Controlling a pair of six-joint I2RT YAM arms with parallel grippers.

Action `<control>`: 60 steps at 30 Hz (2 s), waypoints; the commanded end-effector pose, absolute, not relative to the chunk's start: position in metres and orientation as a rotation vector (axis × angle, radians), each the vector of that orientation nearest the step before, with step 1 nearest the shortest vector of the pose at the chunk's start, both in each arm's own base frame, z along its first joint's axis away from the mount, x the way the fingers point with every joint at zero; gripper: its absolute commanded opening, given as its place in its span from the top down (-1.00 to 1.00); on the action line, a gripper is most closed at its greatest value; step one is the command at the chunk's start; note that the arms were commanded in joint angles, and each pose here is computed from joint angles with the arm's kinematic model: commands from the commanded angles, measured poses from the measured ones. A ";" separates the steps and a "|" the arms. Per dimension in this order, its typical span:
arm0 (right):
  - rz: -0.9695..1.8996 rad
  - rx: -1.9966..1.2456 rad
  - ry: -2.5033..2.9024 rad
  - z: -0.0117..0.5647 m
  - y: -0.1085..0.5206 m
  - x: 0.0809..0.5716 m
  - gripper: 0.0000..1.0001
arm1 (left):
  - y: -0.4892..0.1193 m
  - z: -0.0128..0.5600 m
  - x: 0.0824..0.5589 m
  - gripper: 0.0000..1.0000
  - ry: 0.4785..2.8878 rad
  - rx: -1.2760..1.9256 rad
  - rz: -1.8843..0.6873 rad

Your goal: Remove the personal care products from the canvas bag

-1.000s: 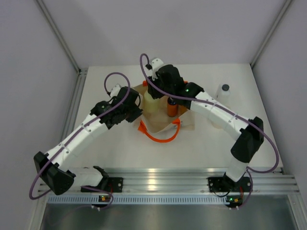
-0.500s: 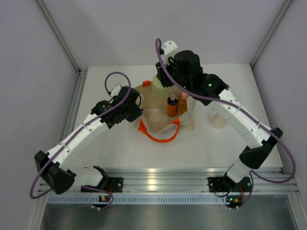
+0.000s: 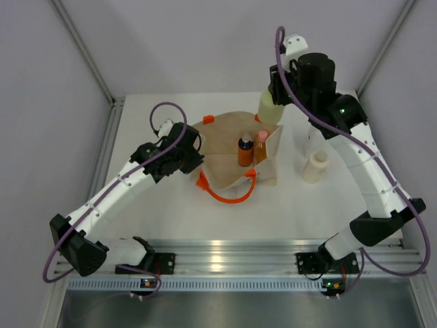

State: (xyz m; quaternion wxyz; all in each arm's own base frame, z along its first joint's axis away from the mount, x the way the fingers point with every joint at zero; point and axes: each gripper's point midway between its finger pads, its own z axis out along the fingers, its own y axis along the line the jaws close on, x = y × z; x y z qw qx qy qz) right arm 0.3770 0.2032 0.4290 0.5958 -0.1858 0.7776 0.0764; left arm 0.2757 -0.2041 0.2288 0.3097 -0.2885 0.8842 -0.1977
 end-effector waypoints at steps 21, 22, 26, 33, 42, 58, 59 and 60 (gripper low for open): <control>-0.159 0.112 1.708 0.450 -0.044 0.405 1.00 | -0.210 0.218 0.269 1.00 2.403 -0.728 -0.515; -0.164 0.131 1.709 0.447 -0.051 0.405 1.00 | -0.210 0.217 0.269 1.00 2.405 -0.726 -0.513; -0.208 0.198 1.707 0.431 -0.076 0.402 1.00 | -0.211 0.218 0.269 1.00 2.411 -0.710 -0.513; -0.252 0.315 1.714 0.366 -0.112 0.414 1.00 | -0.214 0.218 0.271 1.00 2.425 -0.681 -0.512; -0.242 0.329 1.684 0.306 -0.125 0.433 1.00 | -0.223 0.220 0.272 1.00 2.456 -0.626 -0.537; -0.189 0.324 1.741 0.242 -0.115 0.428 0.64 | -0.230 0.217 0.276 1.00 2.478 -0.609 -0.536; -0.188 0.322 1.755 0.241 -0.114 0.428 0.24 | -0.229 0.217 0.276 1.00 2.476 -0.612 -0.534; -0.187 0.322 1.763 0.240 -0.114 0.427 0.08 | -0.229 0.217 0.276 1.00 2.475 -0.612 -0.532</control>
